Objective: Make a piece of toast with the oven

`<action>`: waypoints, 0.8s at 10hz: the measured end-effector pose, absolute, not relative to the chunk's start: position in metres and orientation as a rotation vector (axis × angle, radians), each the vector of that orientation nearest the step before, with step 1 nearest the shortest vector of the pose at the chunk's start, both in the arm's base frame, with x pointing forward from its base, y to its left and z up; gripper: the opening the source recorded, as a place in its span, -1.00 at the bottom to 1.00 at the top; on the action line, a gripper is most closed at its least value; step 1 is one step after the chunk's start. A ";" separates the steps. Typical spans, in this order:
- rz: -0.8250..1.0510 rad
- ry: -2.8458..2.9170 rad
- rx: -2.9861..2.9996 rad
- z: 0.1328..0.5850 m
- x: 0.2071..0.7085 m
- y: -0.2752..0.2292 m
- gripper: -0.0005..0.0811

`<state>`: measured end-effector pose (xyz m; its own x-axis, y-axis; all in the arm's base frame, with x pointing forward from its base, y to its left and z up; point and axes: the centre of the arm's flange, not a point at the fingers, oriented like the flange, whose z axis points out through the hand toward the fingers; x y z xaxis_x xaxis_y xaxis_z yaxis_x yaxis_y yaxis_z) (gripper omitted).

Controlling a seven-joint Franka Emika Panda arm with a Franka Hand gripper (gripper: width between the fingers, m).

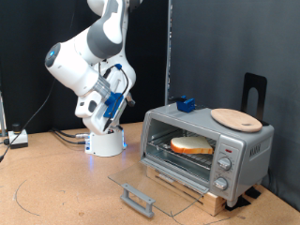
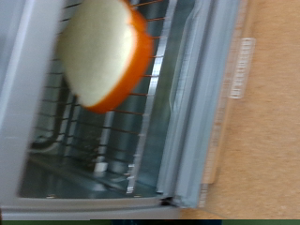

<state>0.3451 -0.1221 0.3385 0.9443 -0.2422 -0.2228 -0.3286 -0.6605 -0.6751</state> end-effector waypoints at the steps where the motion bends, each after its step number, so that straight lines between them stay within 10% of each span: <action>1: 0.122 0.428 -2.331 0.327 0.343 -0.131 0.99; 8: 0.094 0.531 -2.342 0.275 0.348 -0.155 0.99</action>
<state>0.3480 -0.1545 0.2754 0.9125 -0.3483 -0.2147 -0.4007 -0.6546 -0.6410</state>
